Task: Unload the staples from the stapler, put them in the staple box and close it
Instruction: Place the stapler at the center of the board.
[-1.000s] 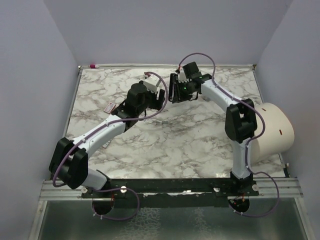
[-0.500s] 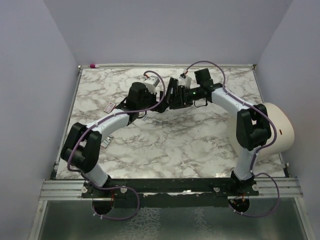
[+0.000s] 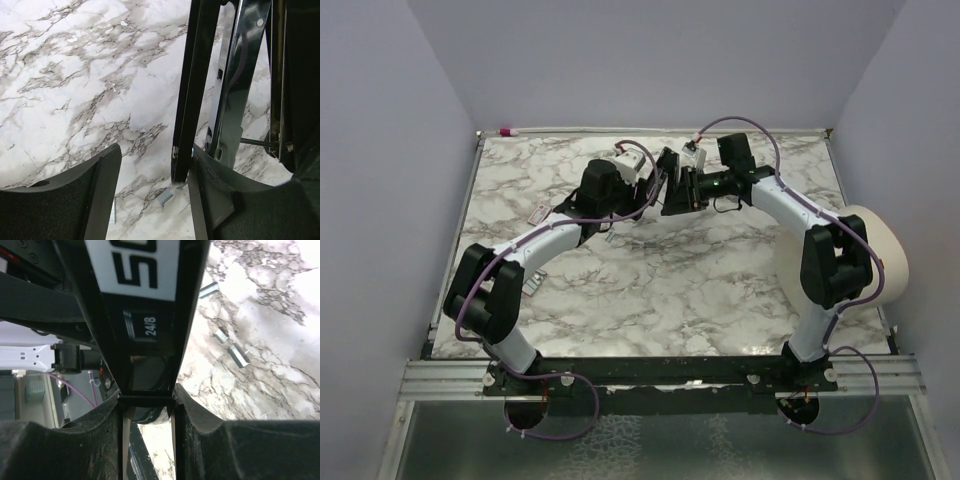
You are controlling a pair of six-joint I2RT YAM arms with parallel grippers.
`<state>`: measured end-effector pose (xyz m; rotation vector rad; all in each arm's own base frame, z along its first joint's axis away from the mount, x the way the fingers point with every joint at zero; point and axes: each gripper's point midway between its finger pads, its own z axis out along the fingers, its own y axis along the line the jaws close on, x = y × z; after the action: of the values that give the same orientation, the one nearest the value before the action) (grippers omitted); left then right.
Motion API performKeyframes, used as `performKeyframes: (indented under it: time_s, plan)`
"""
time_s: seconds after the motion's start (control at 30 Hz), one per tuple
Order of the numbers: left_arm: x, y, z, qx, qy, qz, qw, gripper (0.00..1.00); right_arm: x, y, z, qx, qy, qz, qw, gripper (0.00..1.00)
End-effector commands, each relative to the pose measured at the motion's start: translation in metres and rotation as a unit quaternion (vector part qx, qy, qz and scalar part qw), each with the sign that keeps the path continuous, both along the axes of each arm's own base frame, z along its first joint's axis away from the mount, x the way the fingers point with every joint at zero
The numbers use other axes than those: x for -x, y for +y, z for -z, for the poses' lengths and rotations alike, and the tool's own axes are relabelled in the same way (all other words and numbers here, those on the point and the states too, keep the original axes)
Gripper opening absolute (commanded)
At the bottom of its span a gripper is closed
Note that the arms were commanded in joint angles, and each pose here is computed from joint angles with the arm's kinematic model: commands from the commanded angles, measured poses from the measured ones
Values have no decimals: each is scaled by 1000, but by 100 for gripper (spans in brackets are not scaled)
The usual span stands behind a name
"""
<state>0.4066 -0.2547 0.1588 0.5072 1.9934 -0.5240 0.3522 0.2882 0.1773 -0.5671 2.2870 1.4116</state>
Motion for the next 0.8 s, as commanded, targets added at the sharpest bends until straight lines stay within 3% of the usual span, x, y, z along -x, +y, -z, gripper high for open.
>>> performKeyframes:
  time_s: [0.0, 0.17, 0.3, 0.5, 0.77]
  plan:
    - [2, -2, 14, -66, -21, 24, 997, 57, 32, 7, -49, -81, -30, -84, 993, 1]
    - [0, -2, 12, -133, -80, 10, 988, 58, 52, 8, -45, -85, -10, -109, 990, 1]
    - [-11, 14, -4, -172, -151, -9, 973, 31, 68, 2, -37, -69, -5, -115, 991, 1]
    - [-42, 45, -26, -281, -242, -30, 928, 6, 97, -12, -28, -56, 4, -111, 992, 1]
    - [-72, 51, -33, -307, -309, 0, 900, 0, 136, -32, -36, -30, -7, -104, 994, 1]
